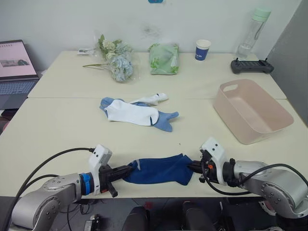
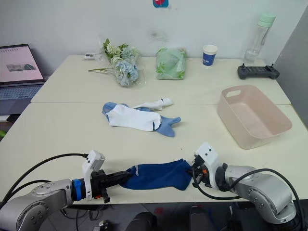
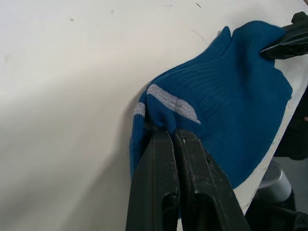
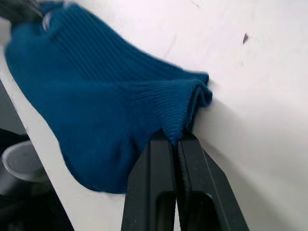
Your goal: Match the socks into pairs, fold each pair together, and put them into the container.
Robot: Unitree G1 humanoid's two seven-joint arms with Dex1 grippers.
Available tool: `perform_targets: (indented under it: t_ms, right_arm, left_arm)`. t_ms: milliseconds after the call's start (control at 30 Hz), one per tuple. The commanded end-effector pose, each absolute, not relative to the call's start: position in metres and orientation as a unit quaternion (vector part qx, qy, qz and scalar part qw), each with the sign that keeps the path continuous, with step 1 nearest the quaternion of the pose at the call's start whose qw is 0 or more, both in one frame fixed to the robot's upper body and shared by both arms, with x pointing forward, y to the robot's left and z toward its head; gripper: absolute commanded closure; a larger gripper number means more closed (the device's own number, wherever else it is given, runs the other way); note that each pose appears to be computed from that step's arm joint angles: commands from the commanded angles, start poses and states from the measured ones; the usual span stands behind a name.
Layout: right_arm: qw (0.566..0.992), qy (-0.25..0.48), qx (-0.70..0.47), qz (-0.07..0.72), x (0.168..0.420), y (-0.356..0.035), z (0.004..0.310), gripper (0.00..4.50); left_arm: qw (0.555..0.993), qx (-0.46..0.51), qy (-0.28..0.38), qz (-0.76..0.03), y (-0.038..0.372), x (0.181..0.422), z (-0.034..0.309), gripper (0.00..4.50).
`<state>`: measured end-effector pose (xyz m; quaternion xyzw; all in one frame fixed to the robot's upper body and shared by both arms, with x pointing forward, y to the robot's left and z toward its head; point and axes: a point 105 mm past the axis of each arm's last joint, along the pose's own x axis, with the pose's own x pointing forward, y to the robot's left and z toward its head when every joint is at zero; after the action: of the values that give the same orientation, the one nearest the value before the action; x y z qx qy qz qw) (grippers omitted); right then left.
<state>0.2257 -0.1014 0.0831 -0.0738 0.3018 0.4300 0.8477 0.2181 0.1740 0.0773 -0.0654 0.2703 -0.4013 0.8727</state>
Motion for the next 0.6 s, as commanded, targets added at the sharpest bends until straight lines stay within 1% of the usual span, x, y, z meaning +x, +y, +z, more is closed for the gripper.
perform_targets:
  t_ms: [33,133,333,533,600]
  right_arm:
    - [0.852,0.278,-0.084,0.435,0.227,-0.1,0.09,4.5]
    - [0.853,0.27,-0.091,0.436,0.228,-0.102,0.092,4.5]
    - [0.849,0.241,-0.073,0.465,0.221,-0.096,0.108,4.5]
    - [0.847,0.244,-0.073,0.466,0.221,-0.098,0.107,4.5]
    - [0.852,0.251,-0.076,0.454,0.225,-0.099,0.102,4.5]
  left_arm:
    - [0.88,-0.059,0.251,-0.398,0.177,0.22,0.083,4.46]
    - [0.879,-0.077,0.239,-0.407,0.174,0.219,0.091,4.46]
    - [0.878,-0.112,0.22,-0.41,0.174,0.213,0.106,4.46]
    - [0.883,-0.12,0.218,-0.397,0.181,0.209,0.11,4.46]
    - [0.885,-0.121,0.221,-0.392,0.182,0.209,0.107,4.46]
